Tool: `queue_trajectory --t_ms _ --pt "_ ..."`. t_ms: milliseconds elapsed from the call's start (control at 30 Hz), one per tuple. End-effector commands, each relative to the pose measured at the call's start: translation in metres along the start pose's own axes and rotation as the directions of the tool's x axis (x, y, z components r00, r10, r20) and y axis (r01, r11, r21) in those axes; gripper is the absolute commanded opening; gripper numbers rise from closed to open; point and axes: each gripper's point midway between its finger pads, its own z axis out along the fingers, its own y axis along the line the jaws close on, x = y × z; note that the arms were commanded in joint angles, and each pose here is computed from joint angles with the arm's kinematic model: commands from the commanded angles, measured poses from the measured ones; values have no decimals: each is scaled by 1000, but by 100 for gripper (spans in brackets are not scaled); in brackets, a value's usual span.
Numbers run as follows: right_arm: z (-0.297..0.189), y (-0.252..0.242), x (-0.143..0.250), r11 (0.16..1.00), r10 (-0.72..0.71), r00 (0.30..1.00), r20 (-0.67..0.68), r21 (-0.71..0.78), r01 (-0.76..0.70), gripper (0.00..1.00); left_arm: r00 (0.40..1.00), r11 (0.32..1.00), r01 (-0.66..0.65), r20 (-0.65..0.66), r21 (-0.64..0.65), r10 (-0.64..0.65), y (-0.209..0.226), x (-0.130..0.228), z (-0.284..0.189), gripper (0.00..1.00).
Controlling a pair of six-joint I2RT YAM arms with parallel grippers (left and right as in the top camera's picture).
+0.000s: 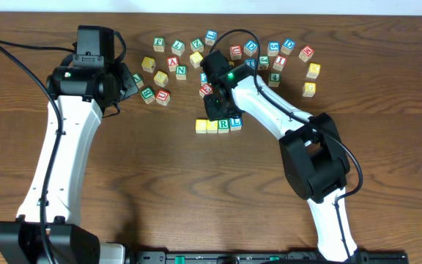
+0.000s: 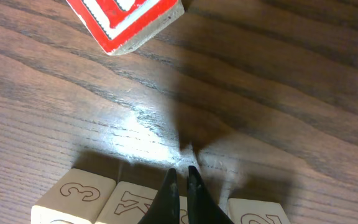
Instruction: Spell out CORL
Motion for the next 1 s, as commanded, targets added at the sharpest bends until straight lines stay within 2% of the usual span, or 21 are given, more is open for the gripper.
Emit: queue_trajectory --t_ms 0,200,533,967 --pt "-7 -12 -11 999 37 999 22 17 -38 2 1000 1000 -12 -3 -17 12 4 1 2 8" --pt "-9 -36 -6 996 83 996 -16 42 -82 2 1000 1000 -12 -3 -17 12 4 1 2 8" --pt "1 -42 12 993 106 992 -71 65 -101 2 1000 1000 -12 -3 -17 12 4 1 2 8" --pt "1 -40 6 993 112 992 -50 53 -110 3 1000 1000 -12 -3 -17 12 4 1 2 8"
